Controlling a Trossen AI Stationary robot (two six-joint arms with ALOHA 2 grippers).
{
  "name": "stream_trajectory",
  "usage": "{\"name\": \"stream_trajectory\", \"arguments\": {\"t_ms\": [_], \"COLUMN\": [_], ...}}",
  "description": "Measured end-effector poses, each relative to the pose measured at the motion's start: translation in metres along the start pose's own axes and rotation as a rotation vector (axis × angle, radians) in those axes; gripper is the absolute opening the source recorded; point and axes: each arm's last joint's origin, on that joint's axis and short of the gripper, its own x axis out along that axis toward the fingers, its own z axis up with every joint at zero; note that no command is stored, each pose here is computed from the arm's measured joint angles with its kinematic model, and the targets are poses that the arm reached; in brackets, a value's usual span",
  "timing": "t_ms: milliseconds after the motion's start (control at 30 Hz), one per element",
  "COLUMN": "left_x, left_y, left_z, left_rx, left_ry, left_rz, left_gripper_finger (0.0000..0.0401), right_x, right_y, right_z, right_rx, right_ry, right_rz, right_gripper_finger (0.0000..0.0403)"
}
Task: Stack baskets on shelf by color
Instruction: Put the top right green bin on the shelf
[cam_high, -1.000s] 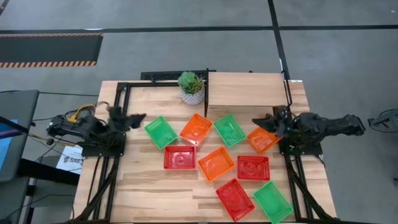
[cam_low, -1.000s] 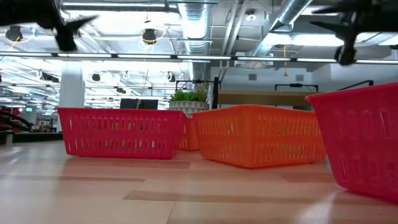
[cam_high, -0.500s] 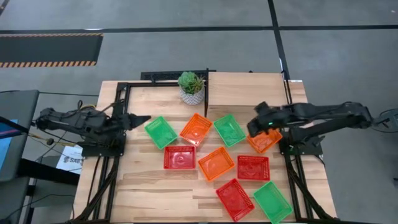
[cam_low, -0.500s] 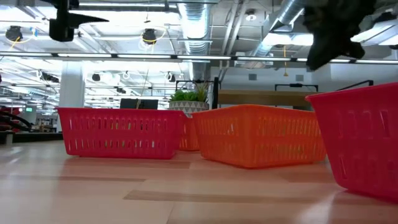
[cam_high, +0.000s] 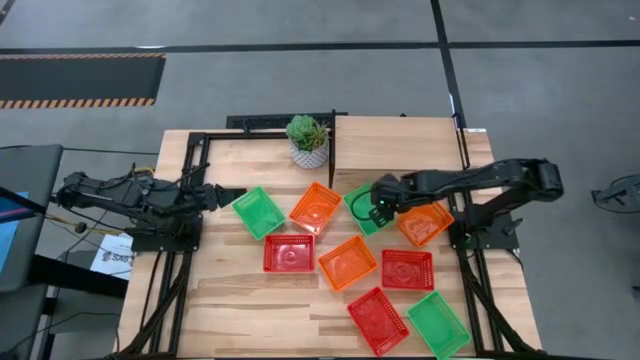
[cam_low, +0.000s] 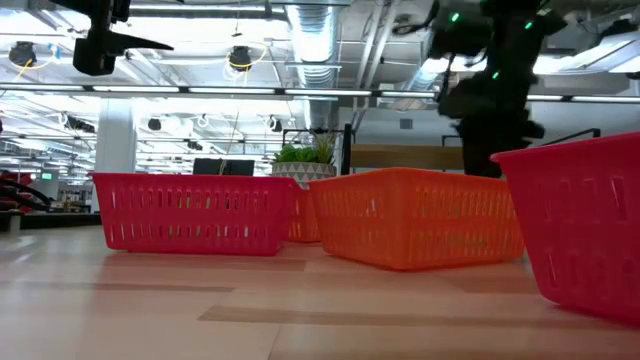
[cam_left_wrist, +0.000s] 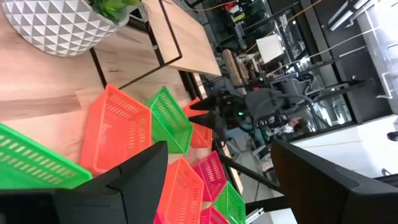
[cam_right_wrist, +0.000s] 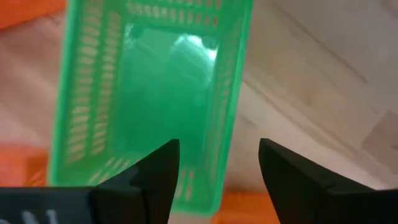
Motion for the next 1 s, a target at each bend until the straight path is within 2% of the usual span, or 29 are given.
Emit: {"name": "stream_trajectory", "arguments": {"t_ms": [367,467,600,667,833,1000], "left_x": [0.000,0.000,0.000,0.000,0.000,0.000], "left_y": [0.003,0.004,0.004,0.004,0.004,0.004], "left_z": [-0.001,-0.001,-0.001,-0.001,-0.001,-0.001], "left_rx": [0.018,0.021,0.022,0.025,0.024,0.024], "left_ry": [0.011,0.013,0.013,0.015,0.014,0.014], "left_rz": [0.029,0.035,0.037,0.041,0.041,0.040], "left_gripper_finger": [0.0274,0.0274,0.0274,0.0274,0.0274,0.0274], "right_x": [0.032,0.032,0.031,0.030,0.027,0.001], "right_y": [0.001,0.003,0.005,0.005,0.003,0.004], "right_z": [0.009,0.007,0.004,0.004,0.004,0.012], "right_rx": [-0.020,-0.007,0.010,0.012,0.024,0.028], "right_ry": [0.059,0.065,0.071,0.083,0.108,0.098], "right_rz": [-0.063,-0.060,-0.061,-0.052,-0.038,-0.006], "right_gripper_finger": [0.0207,0.0159,0.0047,0.0018,0.0022,0.0012]}}
